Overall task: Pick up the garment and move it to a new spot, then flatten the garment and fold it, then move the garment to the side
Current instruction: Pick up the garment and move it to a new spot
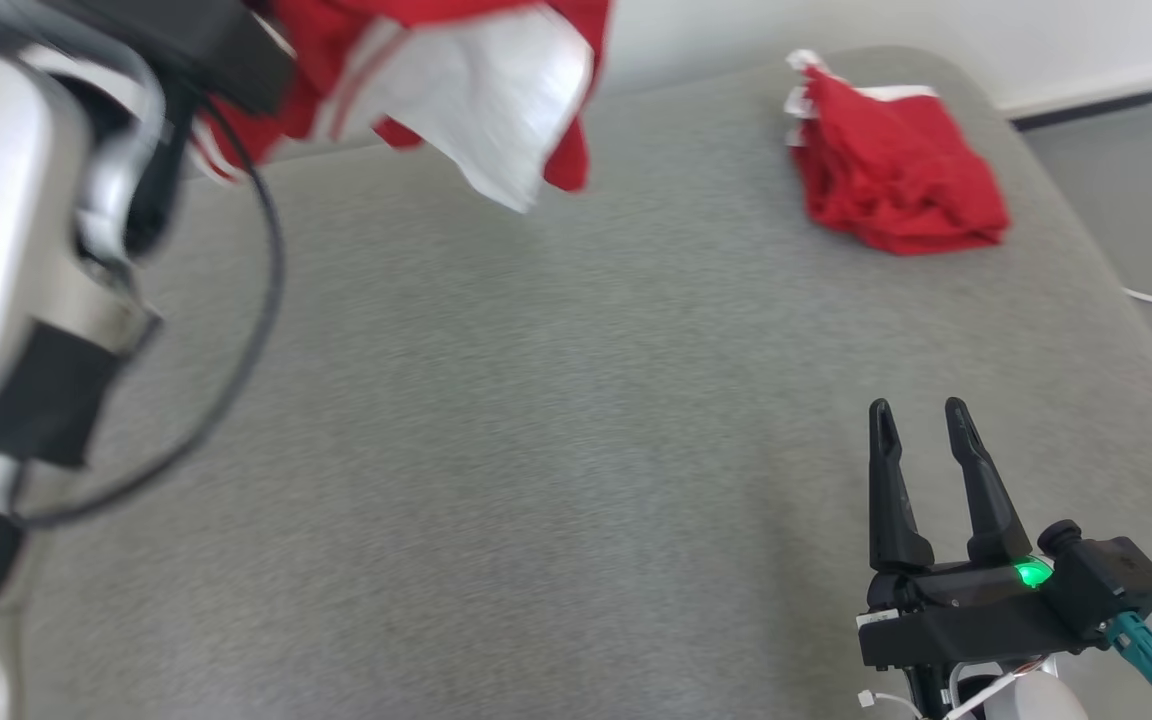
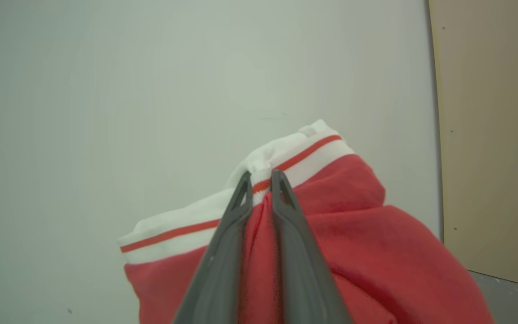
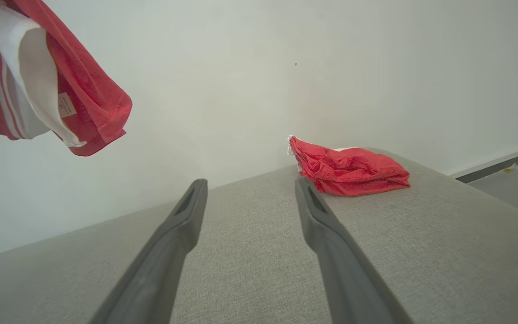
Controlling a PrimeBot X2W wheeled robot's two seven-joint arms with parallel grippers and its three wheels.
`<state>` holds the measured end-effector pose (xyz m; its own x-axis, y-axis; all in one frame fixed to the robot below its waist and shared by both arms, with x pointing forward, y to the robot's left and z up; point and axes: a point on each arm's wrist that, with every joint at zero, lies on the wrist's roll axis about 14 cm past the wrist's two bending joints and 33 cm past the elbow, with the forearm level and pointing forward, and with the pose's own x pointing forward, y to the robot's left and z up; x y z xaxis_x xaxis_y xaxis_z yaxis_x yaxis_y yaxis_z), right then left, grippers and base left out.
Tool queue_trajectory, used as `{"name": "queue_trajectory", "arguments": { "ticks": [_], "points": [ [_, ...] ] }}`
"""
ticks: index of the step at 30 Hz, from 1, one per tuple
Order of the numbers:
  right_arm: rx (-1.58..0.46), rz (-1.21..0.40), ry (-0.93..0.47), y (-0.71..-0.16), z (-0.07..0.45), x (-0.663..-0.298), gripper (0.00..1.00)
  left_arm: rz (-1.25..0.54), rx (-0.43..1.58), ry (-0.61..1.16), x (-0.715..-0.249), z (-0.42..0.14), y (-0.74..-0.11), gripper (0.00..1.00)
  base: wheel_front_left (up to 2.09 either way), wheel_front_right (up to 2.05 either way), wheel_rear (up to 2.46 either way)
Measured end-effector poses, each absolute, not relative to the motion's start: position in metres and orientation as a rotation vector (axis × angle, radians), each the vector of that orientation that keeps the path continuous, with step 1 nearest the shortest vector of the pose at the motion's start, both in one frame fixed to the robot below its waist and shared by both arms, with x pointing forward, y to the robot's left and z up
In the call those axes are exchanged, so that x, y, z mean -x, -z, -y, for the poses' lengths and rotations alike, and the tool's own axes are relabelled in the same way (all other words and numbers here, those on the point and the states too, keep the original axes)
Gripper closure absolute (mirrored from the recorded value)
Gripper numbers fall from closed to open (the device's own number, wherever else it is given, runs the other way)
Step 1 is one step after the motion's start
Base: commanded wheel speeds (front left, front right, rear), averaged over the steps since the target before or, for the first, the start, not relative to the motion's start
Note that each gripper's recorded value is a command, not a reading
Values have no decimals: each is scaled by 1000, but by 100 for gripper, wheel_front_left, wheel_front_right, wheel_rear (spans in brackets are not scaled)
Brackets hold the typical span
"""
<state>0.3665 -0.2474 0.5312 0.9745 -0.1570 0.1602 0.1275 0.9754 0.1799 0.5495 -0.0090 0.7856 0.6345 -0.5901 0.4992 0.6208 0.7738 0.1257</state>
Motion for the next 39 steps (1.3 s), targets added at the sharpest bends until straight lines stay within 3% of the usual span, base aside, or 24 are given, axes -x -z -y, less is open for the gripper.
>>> {"name": "queue_trajectory", "arguments": {
  "ticks": [11,26,27,28,31,39],
  "points": [
    [-174,170,235,-529,273,-345,0,371,198,871,-511,92,-702,100,0,0,0],
    [-191,140,165,-520,252,-366,0,-24,145,700,-502,51,-518,98,0,0,0],
    [-192,140,161,-520,251,-367,0,-41,141,688,-500,47,-510,16,0,0,0],
    [-193,139,158,-520,250,-367,0,-66,131,683,-498,45,-500,0,0,0,0],
    [-190,143,154,-521,249,-368,0,-83,99,687,-491,43,-490,0,0,0,0],
    [-197,142,126,-520,239,-366,0,60,144,652,-489,30,-539,0,0,0,0]
  ]
}}
